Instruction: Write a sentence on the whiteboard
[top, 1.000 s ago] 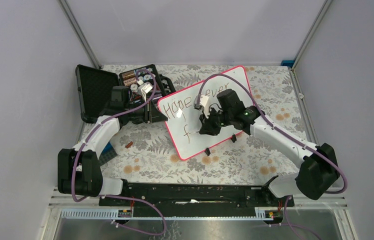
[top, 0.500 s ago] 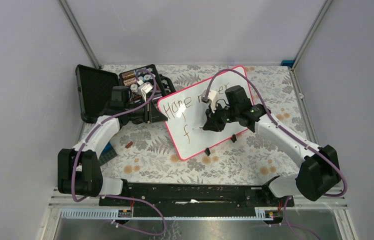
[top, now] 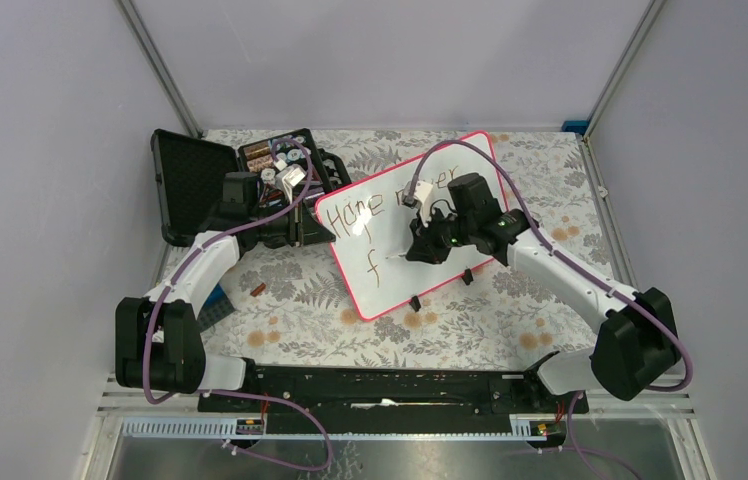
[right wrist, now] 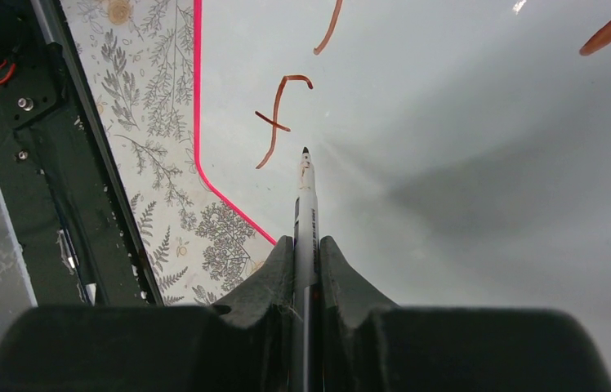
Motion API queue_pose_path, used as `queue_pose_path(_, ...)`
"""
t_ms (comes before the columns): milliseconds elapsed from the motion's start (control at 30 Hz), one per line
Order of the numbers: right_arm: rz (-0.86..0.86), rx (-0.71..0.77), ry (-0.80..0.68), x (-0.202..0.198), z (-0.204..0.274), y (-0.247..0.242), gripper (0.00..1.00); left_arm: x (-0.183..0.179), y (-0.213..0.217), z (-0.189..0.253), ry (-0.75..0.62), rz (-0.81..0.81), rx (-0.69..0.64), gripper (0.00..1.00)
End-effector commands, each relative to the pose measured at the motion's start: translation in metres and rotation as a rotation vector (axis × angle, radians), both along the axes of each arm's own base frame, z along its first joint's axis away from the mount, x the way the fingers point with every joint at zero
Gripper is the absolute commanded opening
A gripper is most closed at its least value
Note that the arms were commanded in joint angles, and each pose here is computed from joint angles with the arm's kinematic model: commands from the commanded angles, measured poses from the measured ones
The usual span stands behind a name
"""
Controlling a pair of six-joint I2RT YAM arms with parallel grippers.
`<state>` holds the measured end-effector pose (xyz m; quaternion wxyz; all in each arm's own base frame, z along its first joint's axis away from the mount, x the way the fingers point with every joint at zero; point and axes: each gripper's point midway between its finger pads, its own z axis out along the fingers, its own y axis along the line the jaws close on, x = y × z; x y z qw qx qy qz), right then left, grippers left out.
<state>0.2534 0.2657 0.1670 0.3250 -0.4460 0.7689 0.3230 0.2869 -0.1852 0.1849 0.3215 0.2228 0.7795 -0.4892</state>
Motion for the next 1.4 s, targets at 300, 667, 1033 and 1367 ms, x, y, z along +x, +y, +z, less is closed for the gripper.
queue_pose_path(300,-0.005,-0.042,-0.039,0.0,-0.011,0.005,0.0,0.008,-0.002,0.005,-0.102,-0.021,0.029,0.0)
queue_pose_path(667,-0.034,-0.063,-0.064,0.007,-0.014,0.006,0.0,0.008,-0.002,0.006,-0.104,-0.021,0.029,0.0)
queue_pose_path(1033,-0.047,-0.059,-0.083,0.015,-0.008,0.013,0.0,0.007,-0.002,0.005,-0.1,-0.023,0.028,0.0)
queue_pose_path(1367,-0.02,-0.067,-0.075,0.009,-0.014,0.022,0.0,0.007,-0.002,0.005,-0.103,-0.023,0.027,0.0)
